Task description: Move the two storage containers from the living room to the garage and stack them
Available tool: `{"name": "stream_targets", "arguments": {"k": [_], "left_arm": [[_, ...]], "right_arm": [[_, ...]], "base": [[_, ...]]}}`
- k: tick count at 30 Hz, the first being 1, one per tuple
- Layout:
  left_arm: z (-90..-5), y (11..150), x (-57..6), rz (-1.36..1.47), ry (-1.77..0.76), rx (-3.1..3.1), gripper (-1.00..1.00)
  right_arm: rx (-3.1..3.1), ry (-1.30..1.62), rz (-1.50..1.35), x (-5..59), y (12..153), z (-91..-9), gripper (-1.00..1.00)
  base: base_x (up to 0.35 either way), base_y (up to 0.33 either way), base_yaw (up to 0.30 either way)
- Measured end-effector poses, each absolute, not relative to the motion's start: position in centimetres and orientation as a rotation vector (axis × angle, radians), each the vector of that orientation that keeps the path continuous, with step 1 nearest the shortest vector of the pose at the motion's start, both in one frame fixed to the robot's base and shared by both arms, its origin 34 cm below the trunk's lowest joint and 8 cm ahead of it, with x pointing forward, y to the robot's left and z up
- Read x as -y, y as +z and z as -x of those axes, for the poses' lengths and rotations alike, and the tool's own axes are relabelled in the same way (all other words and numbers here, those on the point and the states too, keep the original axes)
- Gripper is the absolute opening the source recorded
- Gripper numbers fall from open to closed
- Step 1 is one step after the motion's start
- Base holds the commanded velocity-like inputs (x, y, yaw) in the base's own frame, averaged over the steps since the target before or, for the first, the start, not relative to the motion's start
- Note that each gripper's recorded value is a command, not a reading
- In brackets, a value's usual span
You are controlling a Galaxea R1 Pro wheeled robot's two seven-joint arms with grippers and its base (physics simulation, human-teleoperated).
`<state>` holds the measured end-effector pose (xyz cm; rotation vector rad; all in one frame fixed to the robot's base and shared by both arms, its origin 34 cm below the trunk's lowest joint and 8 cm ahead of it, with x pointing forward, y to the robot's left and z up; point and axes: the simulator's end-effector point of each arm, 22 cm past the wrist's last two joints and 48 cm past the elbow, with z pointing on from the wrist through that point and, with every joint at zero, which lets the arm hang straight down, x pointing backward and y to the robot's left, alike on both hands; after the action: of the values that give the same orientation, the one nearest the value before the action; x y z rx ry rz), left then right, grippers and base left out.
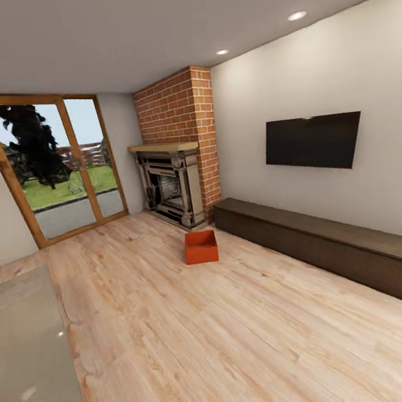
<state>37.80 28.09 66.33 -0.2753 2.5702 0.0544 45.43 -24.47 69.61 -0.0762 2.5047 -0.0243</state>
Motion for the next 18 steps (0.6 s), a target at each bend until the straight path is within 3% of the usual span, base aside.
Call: {"name": "stream_targets", "arguments": {"k": [6, 18], "left_arm": [[-37.8, 66.33, -28.09, 0.275, 0.054, -2.57, 1.0], [-37.79, 66.33, -28.07, 0.275, 0.054, -2.571, 1.0]], "right_arm": [[-2.504, -0.025, 0.075, 24.49, 69.64, -45.49, 1.0], [-2.504, -0.025, 0.075, 24.5, 69.63, -45.47, 1.0]], "base": [[0.325, -0.152, 0.252], [0.325, -0.153, 0.011]]}}
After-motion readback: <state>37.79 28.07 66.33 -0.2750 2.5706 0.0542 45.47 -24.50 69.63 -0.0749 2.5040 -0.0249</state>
